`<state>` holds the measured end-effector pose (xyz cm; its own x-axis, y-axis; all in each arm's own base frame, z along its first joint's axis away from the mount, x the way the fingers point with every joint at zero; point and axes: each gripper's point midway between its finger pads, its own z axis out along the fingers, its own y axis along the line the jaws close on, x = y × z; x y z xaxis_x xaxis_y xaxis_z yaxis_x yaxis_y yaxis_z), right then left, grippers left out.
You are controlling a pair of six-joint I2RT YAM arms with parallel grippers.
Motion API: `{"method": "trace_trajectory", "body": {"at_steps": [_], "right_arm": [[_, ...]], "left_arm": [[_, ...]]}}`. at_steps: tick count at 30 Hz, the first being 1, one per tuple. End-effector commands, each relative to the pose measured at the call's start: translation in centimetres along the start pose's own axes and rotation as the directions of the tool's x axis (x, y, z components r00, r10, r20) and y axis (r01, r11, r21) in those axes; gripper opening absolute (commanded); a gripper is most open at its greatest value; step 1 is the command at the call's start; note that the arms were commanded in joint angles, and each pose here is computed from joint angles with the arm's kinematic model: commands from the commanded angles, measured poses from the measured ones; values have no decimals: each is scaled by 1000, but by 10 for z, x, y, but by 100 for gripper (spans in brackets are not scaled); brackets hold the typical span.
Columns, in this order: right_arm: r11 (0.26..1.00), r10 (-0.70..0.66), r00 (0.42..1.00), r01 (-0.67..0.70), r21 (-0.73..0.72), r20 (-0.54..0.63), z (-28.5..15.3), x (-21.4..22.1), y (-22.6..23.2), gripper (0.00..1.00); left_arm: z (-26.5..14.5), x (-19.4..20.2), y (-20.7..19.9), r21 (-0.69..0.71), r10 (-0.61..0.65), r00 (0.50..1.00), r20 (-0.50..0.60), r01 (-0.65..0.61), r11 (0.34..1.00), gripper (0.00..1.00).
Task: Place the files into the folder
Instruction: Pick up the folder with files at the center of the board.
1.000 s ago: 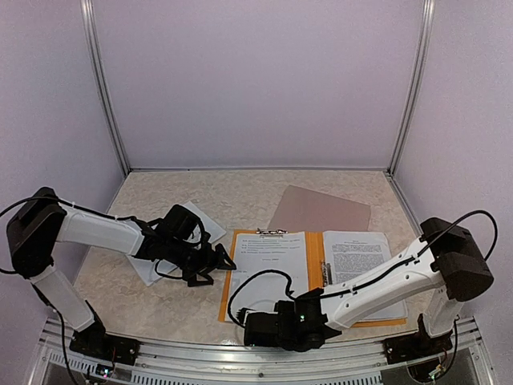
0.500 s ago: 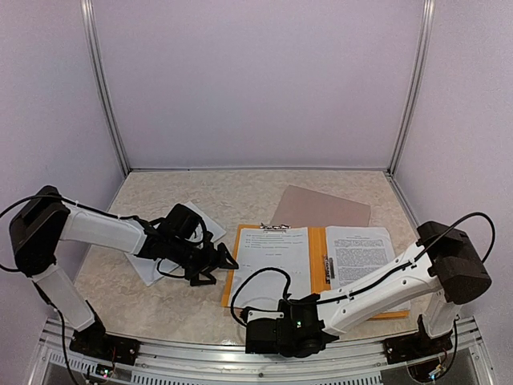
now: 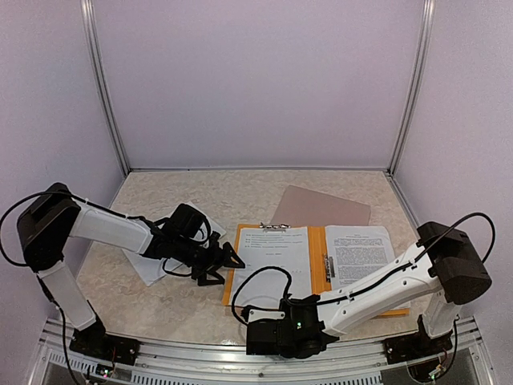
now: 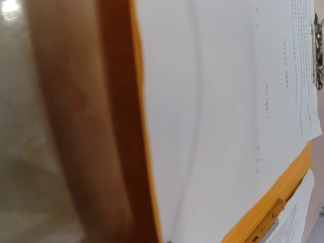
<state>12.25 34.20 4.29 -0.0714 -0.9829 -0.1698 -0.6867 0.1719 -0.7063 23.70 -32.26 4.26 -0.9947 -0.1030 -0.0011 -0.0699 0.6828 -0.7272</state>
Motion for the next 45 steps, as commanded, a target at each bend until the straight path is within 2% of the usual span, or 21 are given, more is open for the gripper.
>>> {"method": "trace_trajectory", "body": {"at_steps": [1,4,9,17,23,25,27,31,35,40,45], "right_arm": [[999,42,999,-42,18,23,-8,-4,-8,0],[999,48,998,-48,16,27,-8,-5,-7,0],[999,48,999,-48,16,25,-7,-4,-7,0],[999,50,999,-50,10,19,-5,-1,-3,2],[997,71,997,-71,2,38,-9,-6,-7,30],[997,80,996,-80,-3,45,-11,-8,-8,47],[996,91,994,-90,-12,53,-14,-10,-9,56],[992,123,989,-121,-27,81,-21,-17,-15,67],[983,179,975,-170,-73,134,-34,-30,-23,74],[949,287,944,-256,-184,164,-42,-39,-36,77],[884,406,895,-334,-327,183,-49,-49,-49,78]], "left_arm": [[11,7,13,-5,-72,996,-49,72,997,86],[14,7,4,32,-72,995,-70,74,997,82],[23,5,-5,71,-78,991,-111,87,994,69],[17,2,-21,135,-44,994,-101,58,989,36],[9,-1,-34,152,5,997,-83,8,988,17],[9,-1,-36,156,13,997,-81,0,988,8],[6,-2,-38,151,21,997,-75,-10,988,3],[-7,-3,-38,102,46,998,-46,-41,994,0],[-34,-5,-38,33,85,996,6,-85,996,0],[-74,-3,-30,-63,112,992,53,-109,992,0],[-115,-1,-19,-144,122,987,107,-106,984,0]]}}
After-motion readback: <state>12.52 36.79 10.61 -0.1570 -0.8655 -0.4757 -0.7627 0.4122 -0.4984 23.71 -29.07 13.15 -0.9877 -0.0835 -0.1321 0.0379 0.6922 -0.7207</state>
